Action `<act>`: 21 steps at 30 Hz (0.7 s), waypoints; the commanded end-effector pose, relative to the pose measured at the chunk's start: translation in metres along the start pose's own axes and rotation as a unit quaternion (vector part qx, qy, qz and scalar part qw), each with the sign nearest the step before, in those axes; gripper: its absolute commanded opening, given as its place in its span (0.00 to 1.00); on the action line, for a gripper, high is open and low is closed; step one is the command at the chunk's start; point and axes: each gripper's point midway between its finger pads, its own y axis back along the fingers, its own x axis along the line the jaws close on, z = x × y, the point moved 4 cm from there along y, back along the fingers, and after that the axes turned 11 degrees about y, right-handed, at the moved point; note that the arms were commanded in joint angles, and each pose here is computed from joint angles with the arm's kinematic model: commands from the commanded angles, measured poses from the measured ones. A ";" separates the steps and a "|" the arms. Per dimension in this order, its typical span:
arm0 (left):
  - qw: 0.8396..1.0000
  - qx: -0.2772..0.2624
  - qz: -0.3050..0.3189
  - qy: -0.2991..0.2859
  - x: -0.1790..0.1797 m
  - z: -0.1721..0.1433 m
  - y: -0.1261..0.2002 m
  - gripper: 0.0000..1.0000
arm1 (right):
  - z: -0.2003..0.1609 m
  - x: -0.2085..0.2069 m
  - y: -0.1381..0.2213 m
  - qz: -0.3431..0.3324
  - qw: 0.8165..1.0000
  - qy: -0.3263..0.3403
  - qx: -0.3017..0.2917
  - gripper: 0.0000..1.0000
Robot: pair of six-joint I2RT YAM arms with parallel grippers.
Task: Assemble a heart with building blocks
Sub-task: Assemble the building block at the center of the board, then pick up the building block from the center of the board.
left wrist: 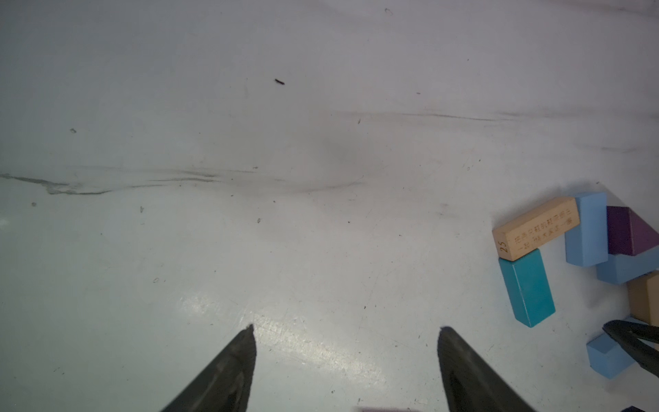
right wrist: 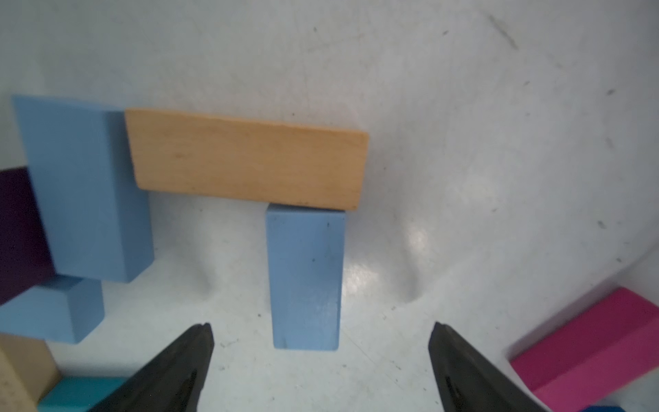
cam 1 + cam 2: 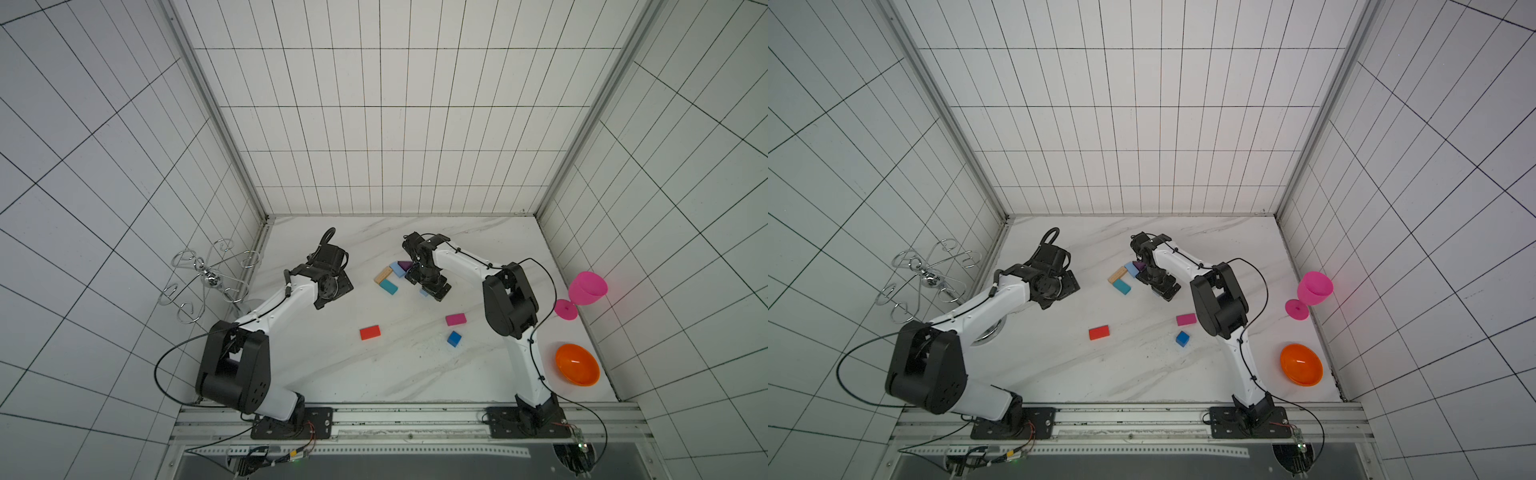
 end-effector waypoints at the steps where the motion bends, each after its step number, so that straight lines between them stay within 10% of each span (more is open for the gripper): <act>1: 0.999 -0.020 0.007 0.026 0.007 0.006 0.015 0.80 | -0.001 -0.018 0.037 0.004 0.999 0.028 -0.035 0.99; 6: 0.994 0.004 0.018 0.106 0.021 -0.007 0.029 0.86 | 0.002 -0.050 0.088 0.064 0.986 0.114 -0.105 0.99; 9: 0.981 0.047 0.010 0.186 0.026 -0.029 0.032 0.98 | 0.011 -0.059 0.104 0.125 0.943 0.274 -0.142 0.99; 11: 0.963 0.091 0.011 0.254 0.029 -0.052 0.030 0.98 | -0.003 -0.066 0.098 0.126 0.877 0.444 -0.136 0.99; 12: 0.950 0.116 0.013 0.288 0.029 -0.067 0.029 0.98 | -0.021 -0.073 0.092 0.132 0.815 0.554 -0.104 0.99; 16: 0.938 0.130 0.004 0.322 0.012 -0.103 0.039 0.98 | -0.049 -0.142 0.054 0.016 0.645 0.764 -0.015 0.98; 21: 0.936 0.128 0.044 0.325 0.008 -0.131 0.031 0.98 | -0.061 -0.150 0.040 0.016 0.584 0.812 0.010 0.95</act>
